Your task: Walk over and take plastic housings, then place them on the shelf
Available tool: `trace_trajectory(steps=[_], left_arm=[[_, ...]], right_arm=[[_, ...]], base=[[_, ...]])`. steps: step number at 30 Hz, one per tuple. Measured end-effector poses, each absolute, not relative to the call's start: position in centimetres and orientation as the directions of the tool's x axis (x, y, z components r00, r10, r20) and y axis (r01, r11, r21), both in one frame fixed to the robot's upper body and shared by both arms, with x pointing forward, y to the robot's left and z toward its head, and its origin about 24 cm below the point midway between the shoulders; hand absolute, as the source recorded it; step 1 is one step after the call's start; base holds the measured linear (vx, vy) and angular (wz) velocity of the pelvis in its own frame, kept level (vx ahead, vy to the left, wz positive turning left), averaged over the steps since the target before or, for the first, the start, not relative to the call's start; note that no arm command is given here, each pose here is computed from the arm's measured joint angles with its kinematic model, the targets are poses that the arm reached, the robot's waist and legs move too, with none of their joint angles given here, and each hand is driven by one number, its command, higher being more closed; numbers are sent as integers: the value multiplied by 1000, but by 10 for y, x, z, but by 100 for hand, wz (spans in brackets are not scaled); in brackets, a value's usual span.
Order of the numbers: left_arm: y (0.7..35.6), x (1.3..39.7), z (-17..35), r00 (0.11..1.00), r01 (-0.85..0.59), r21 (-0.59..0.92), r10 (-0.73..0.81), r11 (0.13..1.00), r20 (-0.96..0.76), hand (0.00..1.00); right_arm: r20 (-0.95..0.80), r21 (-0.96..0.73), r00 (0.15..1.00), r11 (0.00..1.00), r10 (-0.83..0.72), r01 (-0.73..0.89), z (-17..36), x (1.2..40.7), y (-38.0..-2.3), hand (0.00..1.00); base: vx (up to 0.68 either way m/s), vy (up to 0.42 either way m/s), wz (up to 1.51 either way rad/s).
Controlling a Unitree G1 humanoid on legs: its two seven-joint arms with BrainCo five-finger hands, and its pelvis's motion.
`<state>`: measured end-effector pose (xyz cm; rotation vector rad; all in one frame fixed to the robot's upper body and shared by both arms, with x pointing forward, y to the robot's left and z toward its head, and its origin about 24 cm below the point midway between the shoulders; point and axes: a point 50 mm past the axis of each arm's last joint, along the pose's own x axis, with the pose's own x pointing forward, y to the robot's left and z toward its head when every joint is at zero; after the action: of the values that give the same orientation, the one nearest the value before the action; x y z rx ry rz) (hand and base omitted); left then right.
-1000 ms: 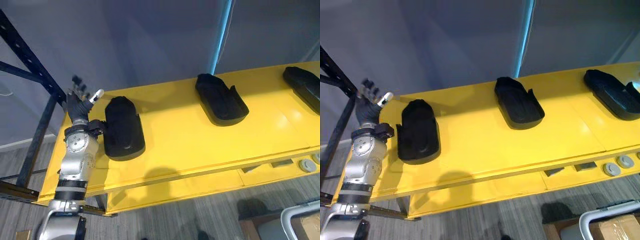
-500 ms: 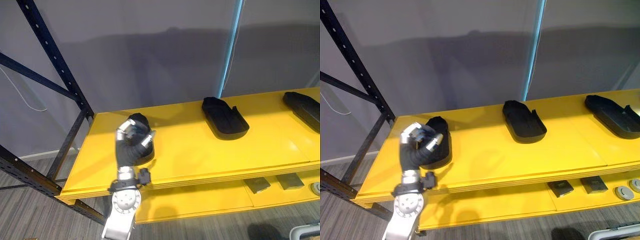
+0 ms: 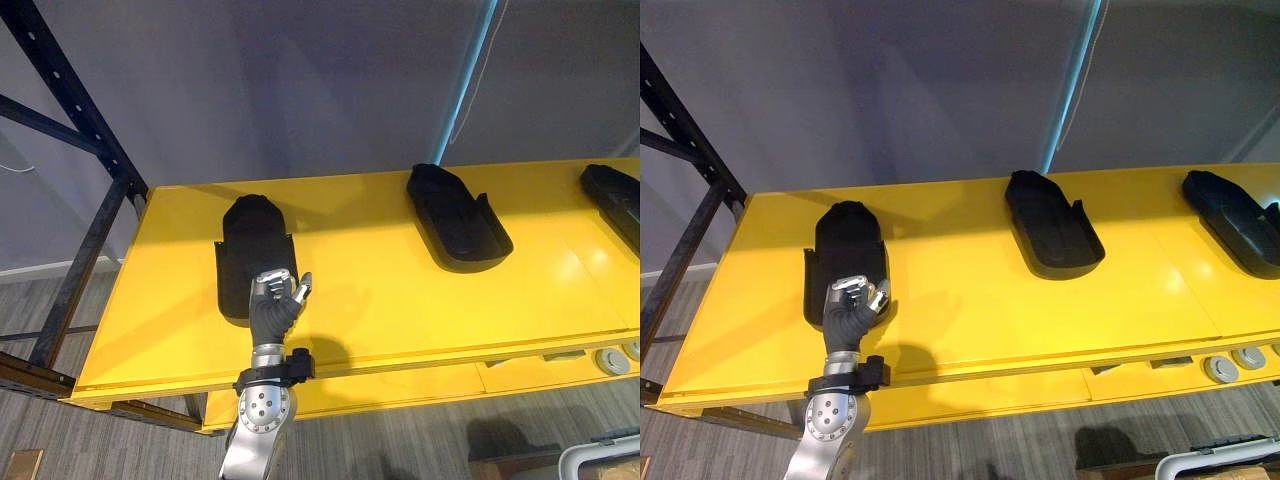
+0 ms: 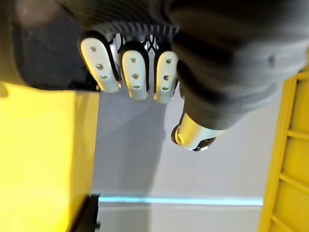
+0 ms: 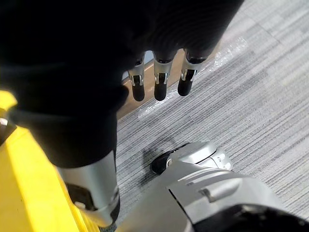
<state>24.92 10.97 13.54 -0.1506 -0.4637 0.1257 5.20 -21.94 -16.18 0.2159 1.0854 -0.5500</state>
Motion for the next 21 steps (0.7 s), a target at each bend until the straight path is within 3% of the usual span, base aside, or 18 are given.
trace_trajectory(steps=[21], left_arm=[[142,259,118,907,-203,-198,260,959,332,100]], right_arm=[[-884,-96,347,847,-314,523,-162,52,-219,0]], base=[[-6,4,-1]])
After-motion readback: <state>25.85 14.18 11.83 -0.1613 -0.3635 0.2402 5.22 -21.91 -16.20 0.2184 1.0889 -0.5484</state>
